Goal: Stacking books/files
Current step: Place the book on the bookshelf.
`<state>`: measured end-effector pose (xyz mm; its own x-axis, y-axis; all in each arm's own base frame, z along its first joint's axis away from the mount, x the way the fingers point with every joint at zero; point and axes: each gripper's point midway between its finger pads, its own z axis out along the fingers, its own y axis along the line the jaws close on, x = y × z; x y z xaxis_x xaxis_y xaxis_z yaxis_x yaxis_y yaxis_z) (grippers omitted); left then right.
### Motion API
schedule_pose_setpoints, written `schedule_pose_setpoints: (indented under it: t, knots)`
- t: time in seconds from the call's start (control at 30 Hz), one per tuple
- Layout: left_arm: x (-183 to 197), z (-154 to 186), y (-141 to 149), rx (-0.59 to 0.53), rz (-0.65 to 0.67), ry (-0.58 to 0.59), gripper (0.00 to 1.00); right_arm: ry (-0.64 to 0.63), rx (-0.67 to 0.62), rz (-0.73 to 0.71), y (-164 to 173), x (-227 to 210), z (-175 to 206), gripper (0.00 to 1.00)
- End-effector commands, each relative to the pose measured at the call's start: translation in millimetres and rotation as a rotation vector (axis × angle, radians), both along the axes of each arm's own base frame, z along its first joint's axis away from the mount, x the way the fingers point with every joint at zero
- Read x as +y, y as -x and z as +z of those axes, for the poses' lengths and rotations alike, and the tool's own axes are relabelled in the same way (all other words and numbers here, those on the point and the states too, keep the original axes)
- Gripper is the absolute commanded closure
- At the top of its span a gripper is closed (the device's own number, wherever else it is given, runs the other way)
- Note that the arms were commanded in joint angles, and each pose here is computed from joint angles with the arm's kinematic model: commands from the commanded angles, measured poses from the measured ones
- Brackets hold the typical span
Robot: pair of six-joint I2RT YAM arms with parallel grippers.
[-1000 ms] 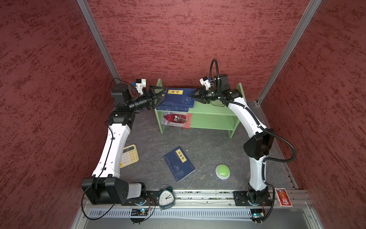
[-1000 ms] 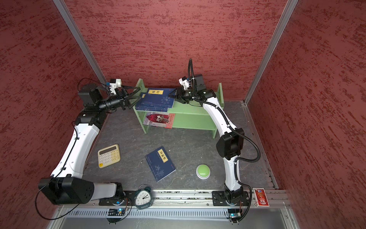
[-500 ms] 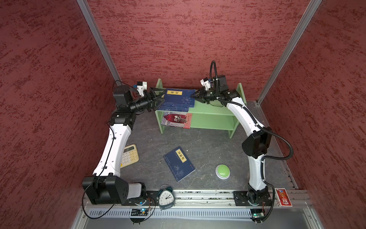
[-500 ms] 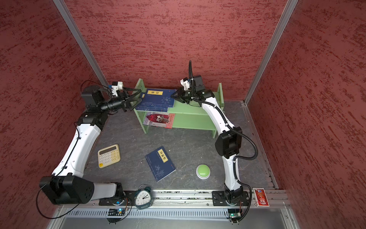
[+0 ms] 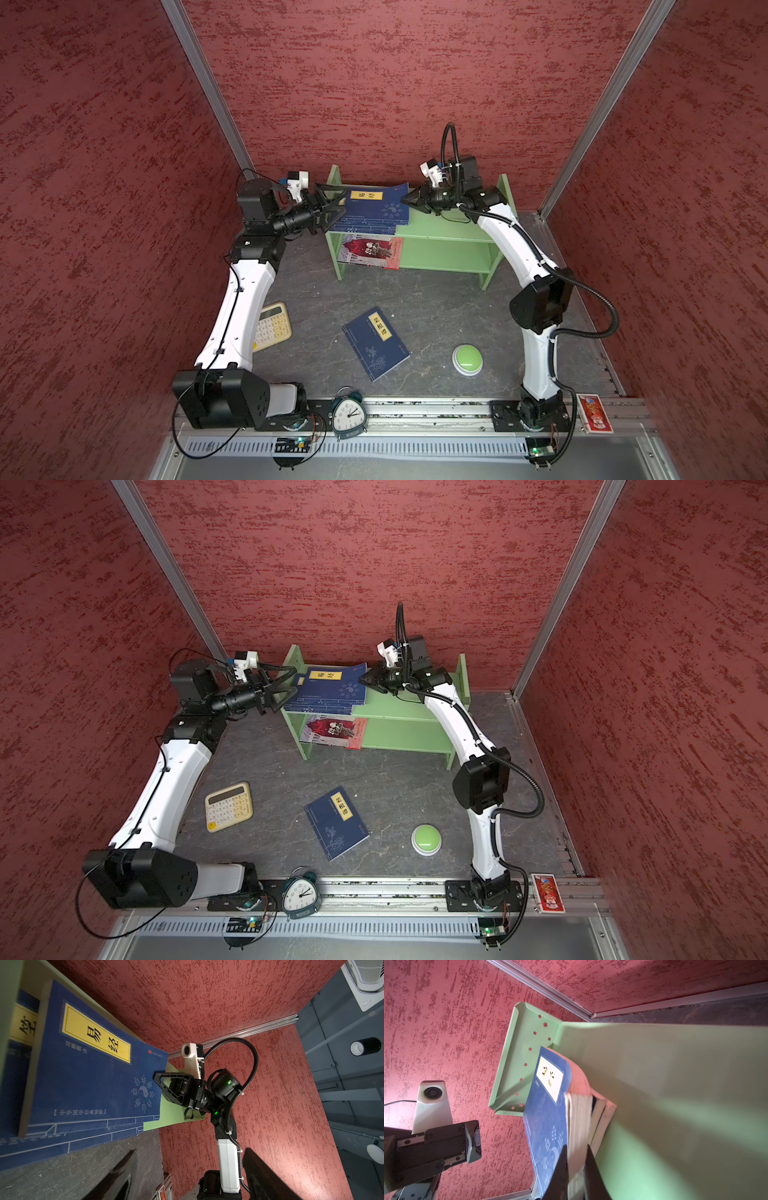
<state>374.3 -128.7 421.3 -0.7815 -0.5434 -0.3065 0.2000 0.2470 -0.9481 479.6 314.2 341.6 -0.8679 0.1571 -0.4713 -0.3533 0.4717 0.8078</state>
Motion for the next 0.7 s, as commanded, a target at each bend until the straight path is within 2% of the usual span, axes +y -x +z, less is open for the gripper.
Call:
schedule_pose_setpoints:
  t: [0.0,0.43,0.67]
  knots:
    - [1.4,7.4,-0.8,-0.03,0.004,0.002,0.2,-0.028,-0.069,0.038,18.2,-4.6,29.9,0.92]
    - [1.8,11.7,-2.6,-0.036,0.01,0.014,0.2,-0.115,-0.043,-0.027,19.0,-6.7,37.1,0.92]
    - [-0.3,12.4,-5.1,-0.042,0.01,0.015,0.2,-0.133,-0.024,-0.007,22.2,2.0,33.6,0.91]
